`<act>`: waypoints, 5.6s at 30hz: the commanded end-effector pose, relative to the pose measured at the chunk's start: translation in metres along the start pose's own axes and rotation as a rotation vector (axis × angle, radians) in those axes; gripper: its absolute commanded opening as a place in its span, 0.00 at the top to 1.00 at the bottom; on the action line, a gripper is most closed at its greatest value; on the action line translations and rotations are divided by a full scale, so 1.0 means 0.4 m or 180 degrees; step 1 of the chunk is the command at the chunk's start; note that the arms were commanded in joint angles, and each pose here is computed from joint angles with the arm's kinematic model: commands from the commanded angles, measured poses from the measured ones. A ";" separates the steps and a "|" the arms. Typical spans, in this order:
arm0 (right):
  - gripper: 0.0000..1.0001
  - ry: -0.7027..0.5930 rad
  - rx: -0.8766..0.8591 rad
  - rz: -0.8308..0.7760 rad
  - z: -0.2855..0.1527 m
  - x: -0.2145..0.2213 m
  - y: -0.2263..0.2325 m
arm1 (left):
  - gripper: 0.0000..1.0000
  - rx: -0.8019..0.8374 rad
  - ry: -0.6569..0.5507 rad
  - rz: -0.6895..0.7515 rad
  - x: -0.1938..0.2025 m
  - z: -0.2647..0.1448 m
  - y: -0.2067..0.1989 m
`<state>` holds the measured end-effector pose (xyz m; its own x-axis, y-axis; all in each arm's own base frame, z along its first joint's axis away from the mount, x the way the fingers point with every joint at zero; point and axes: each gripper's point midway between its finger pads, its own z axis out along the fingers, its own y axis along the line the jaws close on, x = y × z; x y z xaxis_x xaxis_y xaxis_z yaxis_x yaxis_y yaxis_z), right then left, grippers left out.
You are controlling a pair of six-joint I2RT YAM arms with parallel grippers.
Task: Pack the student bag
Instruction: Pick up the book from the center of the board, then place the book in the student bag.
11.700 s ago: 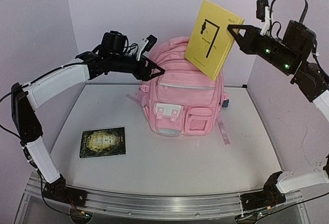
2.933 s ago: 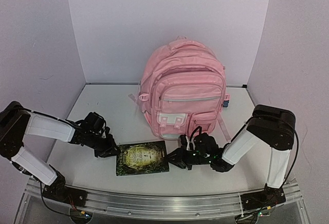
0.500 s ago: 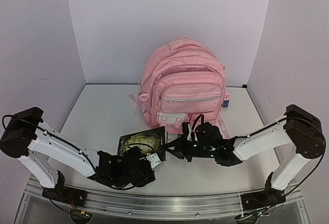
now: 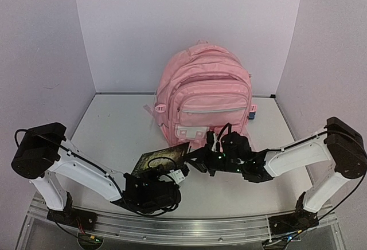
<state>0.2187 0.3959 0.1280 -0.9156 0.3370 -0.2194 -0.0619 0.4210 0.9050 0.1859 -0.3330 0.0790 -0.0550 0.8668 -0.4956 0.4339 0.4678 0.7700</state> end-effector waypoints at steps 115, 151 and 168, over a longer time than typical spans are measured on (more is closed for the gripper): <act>1.00 -0.1944 -0.1382 -0.4302 -0.667 -0.542 0.924 | 0.00 0.2435 -0.1539 -0.2200 -0.548 -0.109 0.629; 1.00 -0.0785 -0.1289 -0.4607 -0.595 -0.566 0.714 | 0.23 0.3764 -0.0800 -0.1823 -0.432 -0.126 0.354; 1.00 -0.0844 -0.0679 -0.4901 -0.481 -0.650 0.562 | 0.33 0.3692 -0.0699 -0.1762 -0.435 -0.091 0.341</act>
<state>0.3369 0.2448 0.4627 0.0368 -0.0898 -0.9953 -0.9591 0.2765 -0.0604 0.2250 -0.4151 0.2916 -0.3677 0.4754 -0.7992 0.9281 0.2410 -0.2836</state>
